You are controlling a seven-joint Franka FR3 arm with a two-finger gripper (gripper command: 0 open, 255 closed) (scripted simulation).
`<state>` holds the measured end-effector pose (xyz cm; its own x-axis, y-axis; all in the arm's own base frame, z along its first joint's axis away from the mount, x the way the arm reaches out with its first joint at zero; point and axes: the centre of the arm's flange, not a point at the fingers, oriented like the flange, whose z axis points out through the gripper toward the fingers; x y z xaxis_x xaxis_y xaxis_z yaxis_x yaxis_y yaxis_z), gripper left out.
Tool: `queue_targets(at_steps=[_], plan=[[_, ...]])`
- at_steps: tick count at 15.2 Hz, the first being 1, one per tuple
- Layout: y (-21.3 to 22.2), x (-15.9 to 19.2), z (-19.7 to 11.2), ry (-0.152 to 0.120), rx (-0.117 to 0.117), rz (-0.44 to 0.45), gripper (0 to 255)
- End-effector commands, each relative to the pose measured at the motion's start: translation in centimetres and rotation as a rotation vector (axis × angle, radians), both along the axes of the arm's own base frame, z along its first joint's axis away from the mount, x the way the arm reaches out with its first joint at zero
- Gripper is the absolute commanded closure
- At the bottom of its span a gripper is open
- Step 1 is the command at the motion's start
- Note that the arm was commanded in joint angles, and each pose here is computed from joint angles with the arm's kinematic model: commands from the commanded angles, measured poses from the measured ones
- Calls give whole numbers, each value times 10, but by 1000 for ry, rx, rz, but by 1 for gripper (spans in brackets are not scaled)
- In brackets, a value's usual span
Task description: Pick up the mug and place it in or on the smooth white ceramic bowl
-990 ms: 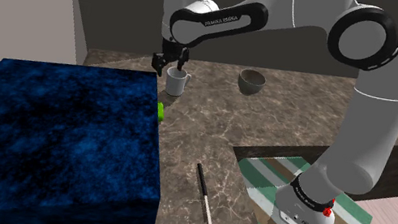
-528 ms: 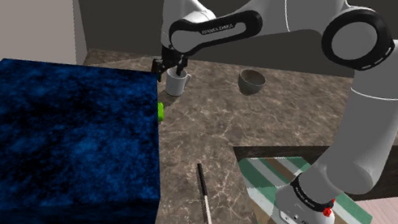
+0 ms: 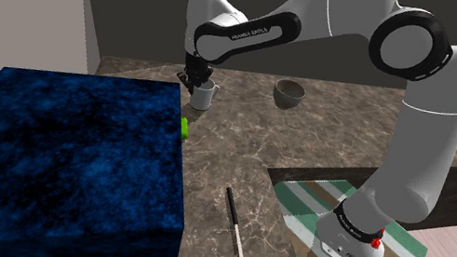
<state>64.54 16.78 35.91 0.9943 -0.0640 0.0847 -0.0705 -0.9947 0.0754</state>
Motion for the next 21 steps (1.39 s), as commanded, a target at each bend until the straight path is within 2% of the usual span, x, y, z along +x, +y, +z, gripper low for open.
queue_targets(at_steps=[1, 7, 21], plan=[[0, 0, 0, 0, 0, 0, 255], [0, 0, 0, 0, 0, 0, 255], [0, 0, 74, 0, 0, 0, 255]])
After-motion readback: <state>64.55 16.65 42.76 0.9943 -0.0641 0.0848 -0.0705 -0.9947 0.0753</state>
